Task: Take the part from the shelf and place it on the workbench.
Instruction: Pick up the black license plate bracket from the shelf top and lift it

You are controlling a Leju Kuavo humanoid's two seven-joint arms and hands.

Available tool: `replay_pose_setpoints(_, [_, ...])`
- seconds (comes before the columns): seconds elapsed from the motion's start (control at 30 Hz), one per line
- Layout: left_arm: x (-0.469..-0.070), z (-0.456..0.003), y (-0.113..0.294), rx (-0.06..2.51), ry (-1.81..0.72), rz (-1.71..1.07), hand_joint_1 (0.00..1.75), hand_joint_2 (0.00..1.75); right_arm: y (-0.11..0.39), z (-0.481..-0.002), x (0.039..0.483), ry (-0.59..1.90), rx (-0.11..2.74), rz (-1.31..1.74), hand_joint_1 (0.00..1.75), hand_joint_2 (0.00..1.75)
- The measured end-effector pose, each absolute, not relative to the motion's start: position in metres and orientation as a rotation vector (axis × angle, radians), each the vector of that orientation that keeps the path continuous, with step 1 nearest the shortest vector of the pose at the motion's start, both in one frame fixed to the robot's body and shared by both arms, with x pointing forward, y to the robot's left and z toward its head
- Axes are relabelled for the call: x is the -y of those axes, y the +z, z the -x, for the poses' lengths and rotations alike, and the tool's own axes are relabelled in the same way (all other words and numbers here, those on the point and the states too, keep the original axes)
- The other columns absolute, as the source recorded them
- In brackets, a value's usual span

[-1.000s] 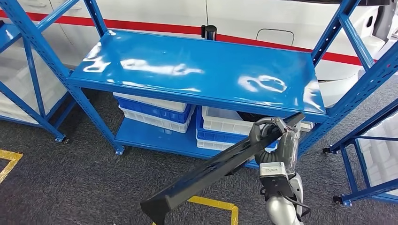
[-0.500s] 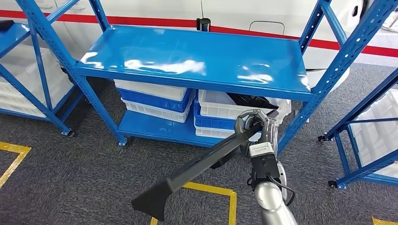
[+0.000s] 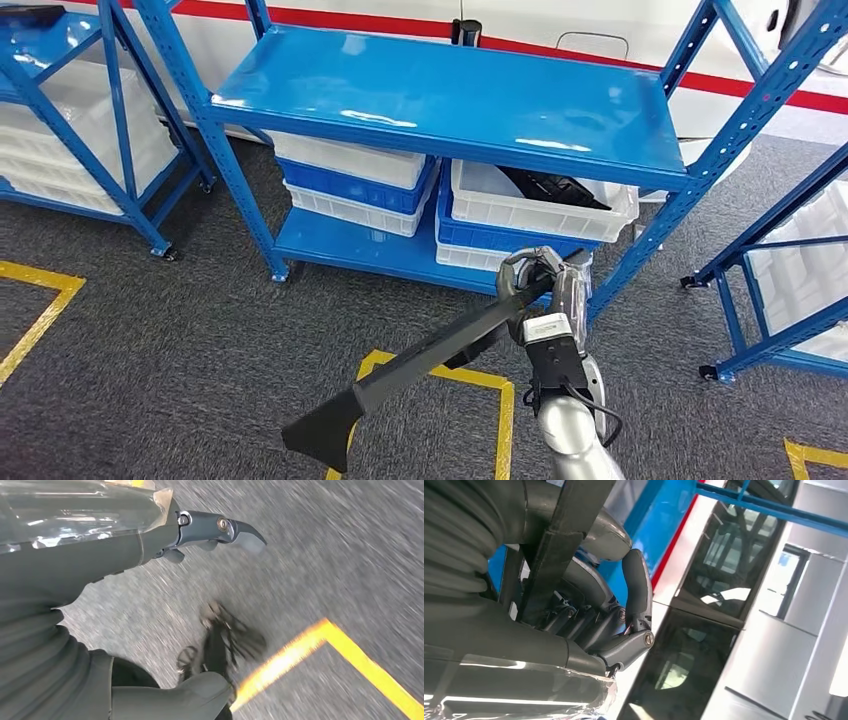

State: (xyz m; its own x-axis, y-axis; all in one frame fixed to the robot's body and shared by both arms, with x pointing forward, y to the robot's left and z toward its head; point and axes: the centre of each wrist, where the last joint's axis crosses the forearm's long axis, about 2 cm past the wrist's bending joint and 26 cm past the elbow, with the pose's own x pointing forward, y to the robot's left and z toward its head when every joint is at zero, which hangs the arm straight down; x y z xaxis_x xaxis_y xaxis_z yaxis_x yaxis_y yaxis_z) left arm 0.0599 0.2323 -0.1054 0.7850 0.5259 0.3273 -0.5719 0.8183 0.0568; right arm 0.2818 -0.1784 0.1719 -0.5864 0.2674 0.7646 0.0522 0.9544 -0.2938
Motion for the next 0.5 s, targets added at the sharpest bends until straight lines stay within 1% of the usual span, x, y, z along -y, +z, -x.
replay_pose_setpoints(0.1, [-0.234, -0.059, -0.106, 0.319, 0.562, -0.141, 0.0, 1.75, 0.162, -0.268, 0.182, 0.285, 2.147, 0.267, 1.75, 1.75])
replay_pose_setpoints(0.23, [-0.232, -0.062, -0.105, 0.389, 0.5, -0.09, 0.0, 1.75, 0.164, -0.256, 0.192, 0.269, 2.144, 0.333, 1.75, 1.75])
replay_pose_setpoints(0.5, [-0.232, -0.071, -0.104, 0.49, 0.413, -0.039, 0.0, 1.75, 0.165, -0.249, 0.204, 0.26, 2.142, 0.377, 1.75, 1.75])
